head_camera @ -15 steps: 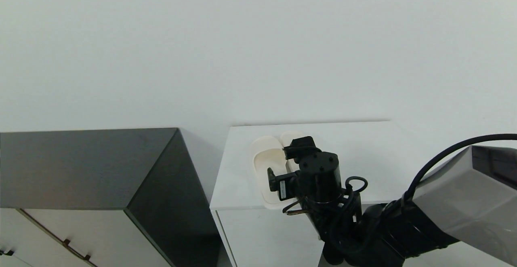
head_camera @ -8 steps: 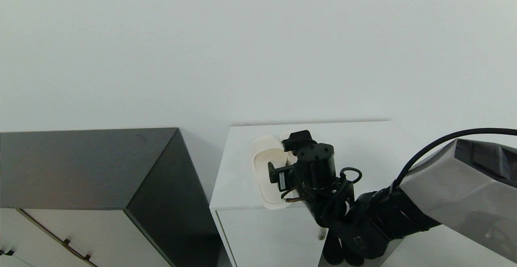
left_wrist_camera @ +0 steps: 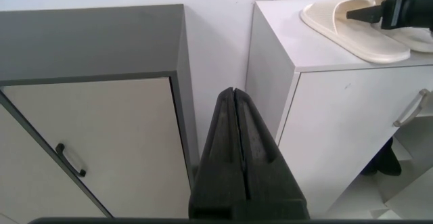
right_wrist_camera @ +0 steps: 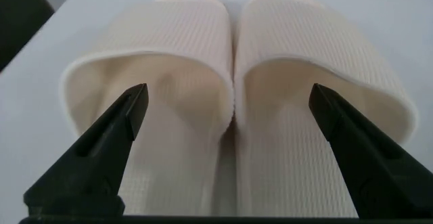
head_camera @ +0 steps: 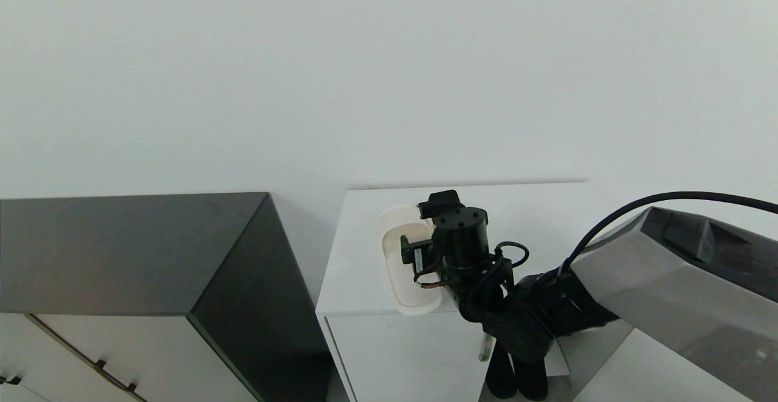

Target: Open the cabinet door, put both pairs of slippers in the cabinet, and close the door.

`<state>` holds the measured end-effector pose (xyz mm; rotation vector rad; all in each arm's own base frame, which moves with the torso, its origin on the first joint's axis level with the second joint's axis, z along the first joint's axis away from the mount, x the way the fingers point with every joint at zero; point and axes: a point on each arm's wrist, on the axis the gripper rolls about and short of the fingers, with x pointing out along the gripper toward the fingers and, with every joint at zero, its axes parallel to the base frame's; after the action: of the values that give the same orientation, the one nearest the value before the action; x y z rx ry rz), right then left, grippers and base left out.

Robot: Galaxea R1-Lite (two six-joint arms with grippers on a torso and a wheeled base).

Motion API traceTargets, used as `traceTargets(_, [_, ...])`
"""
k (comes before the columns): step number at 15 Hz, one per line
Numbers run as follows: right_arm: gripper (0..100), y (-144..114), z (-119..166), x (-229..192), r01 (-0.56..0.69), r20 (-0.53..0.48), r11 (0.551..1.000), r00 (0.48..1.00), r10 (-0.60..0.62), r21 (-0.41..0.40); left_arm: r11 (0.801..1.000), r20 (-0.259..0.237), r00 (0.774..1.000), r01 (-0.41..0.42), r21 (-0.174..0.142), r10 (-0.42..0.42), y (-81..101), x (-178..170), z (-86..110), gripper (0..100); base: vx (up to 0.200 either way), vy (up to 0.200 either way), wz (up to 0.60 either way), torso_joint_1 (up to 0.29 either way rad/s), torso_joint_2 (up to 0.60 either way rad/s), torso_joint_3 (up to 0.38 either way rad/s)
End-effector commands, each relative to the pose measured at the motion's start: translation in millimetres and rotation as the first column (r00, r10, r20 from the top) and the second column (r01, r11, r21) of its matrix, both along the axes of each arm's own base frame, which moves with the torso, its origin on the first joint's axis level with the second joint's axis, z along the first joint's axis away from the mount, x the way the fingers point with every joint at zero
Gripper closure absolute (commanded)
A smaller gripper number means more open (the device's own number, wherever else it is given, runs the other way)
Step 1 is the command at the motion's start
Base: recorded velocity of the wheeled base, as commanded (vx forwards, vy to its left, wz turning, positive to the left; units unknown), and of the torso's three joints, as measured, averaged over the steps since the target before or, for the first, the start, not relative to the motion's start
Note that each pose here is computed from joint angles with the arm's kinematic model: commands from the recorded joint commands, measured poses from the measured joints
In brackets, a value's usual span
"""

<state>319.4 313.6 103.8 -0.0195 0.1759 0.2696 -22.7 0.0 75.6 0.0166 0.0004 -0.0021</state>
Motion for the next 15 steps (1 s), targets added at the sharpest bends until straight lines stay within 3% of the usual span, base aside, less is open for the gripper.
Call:
traceTargets(1, [0, 3.4, -8.3, 6.5, 0.004, -0.012, 1.000, 1.000, -0.004, -0.012, 1.000, 0.000, 1.000, -0.001, 0.000, 0.001, 0.0, 0.0, 0.0, 100, 0.000, 0.000, 0.00, 0.000, 0.00, 0.000])
traceTargets(8, [0, 12.5, -6.5, 29.7, 0.024, 0.000, 1.000, 1.000, -0.024, 0.011, 1.000, 0.000, 1.000, -0.001, 0.000, 0.001, 0.0, 0.0, 0.0, 100, 0.000, 0.000, 0.00, 0.000, 0.00, 0.000])
traceTargets(9, [100, 12.0, -6.2, 30.3, 0.027, 0.001, 1.000, 1.000, -0.027, 0.011, 1.000, 0.000, 1.000, -0.001, 0.000, 0.001, 0.0, 0.0, 0.0, 100, 0.000, 0.000, 0.00, 0.000, 0.00, 0.000])
traceTargets(15, [100, 14.5, 6.3, 33.0, 0.031, 0.008, 0.999, 0.999, -0.031, 0.020, 1.000, 0.000, 1.000, -0.001, 0.000, 0.001, 0.0, 0.0, 0.0, 100, 0.000, 0.000, 0.00, 0.000, 0.00, 0.000])
